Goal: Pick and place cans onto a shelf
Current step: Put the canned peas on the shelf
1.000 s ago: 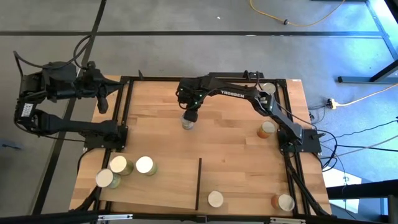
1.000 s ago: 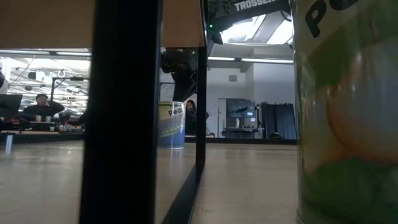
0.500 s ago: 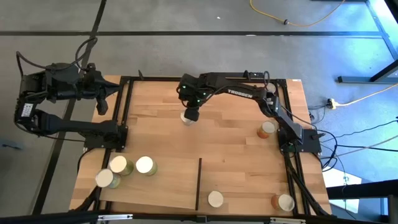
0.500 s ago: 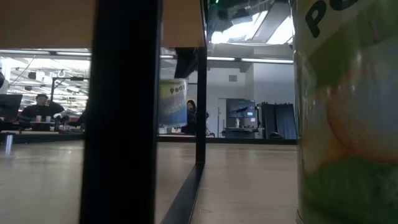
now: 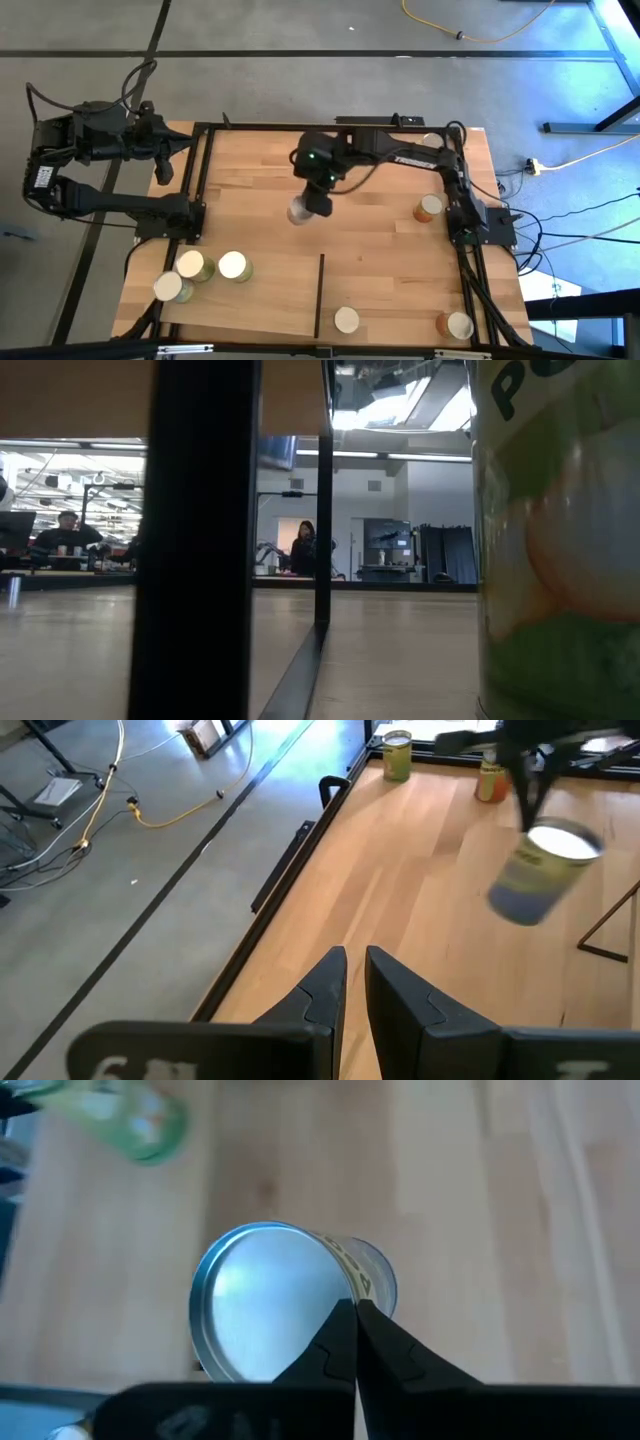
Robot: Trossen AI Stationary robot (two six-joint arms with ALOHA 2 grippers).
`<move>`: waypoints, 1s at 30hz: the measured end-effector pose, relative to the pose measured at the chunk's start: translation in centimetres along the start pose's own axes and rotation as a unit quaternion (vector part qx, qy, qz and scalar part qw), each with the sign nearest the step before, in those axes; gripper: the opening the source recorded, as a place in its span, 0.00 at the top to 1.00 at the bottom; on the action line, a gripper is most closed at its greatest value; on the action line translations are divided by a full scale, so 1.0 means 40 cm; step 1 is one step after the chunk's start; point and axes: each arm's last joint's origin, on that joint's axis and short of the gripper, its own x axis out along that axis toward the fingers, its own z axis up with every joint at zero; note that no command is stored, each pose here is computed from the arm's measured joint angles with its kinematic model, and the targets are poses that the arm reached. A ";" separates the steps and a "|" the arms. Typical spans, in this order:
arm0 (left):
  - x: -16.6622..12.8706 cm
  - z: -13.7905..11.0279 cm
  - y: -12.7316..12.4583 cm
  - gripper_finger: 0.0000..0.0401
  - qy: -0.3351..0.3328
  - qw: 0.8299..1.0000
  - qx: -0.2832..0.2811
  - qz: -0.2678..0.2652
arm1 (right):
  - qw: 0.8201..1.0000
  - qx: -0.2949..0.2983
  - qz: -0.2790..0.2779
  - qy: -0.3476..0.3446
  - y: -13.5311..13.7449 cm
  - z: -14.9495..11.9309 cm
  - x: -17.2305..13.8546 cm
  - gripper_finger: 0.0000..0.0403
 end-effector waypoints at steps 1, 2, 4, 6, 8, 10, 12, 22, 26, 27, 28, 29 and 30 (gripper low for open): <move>0.000 0.000 0.000 0.92 0.000 1.000 -0.001 0.000 | 1.000 -0.006 0.005 -0.001 0.015 -0.002 -0.004 1.00; 0.000 0.000 0.000 0.92 0.000 1.000 -0.002 0.000 | 1.000 -0.012 0.010 -0.001 0.029 -0.003 -0.006 1.00; 0.000 0.000 0.000 0.92 0.000 1.000 -0.005 0.000 | 0.999 -0.028 0.033 0.002 0.056 -0.007 -0.006 1.00; 0.000 0.000 0.000 0.92 0.000 1.000 -0.006 0.000 | 0.996 -0.056 0.062 0.009 0.084 -0.013 -0.002 1.00; 0.000 0.000 0.000 0.92 0.000 1.000 -0.006 0.000 | 0.993 -0.081 0.082 0.019 0.111 -0.022 0.002 1.00; 0.000 0.000 0.000 0.92 -0.001 1.000 -0.006 0.000 | 0.990 -0.101 0.098 0.022 0.133 -0.026 0.006 1.00; 0.001 0.001 0.000 0.92 0.000 1.000 -0.012 0.000 | 0.987 -0.116 0.109 0.023 0.149 -0.030 0.005 1.00; 0.001 0.001 0.000 0.92 0.000 0.999 -0.046 0.000 | 0.969 -0.195 0.150 0.018 0.218 -0.045 0.009 1.00; 0.001 0.001 0.000 0.92 0.000 0.999 -0.045 0.000 | 0.967 -0.203 0.154 0.009 0.233 -0.044 0.010 1.00; 0.001 0.001 0.000 0.92 0.000 0.999 -0.045 0.000 | 0.966 -0.206 0.155 0.003 0.237 -0.042 0.011 1.00; 0.001 0.001 0.000 0.92 0.000 0.999 -0.045 0.000 | 0.966 -0.208 0.156 -0.002 0.240 -0.040 0.011 1.00; 0.001 0.001 0.000 0.92 0.000 0.999 -0.045 0.000 | 0.966 -0.208 0.156 -0.007 0.242 -0.038 0.011 1.00; 0.001 0.001 0.000 0.92 0.000 0.999 -0.045 0.000 | 0.965 -0.208 0.157 -0.011 0.244 -0.037 0.011 1.00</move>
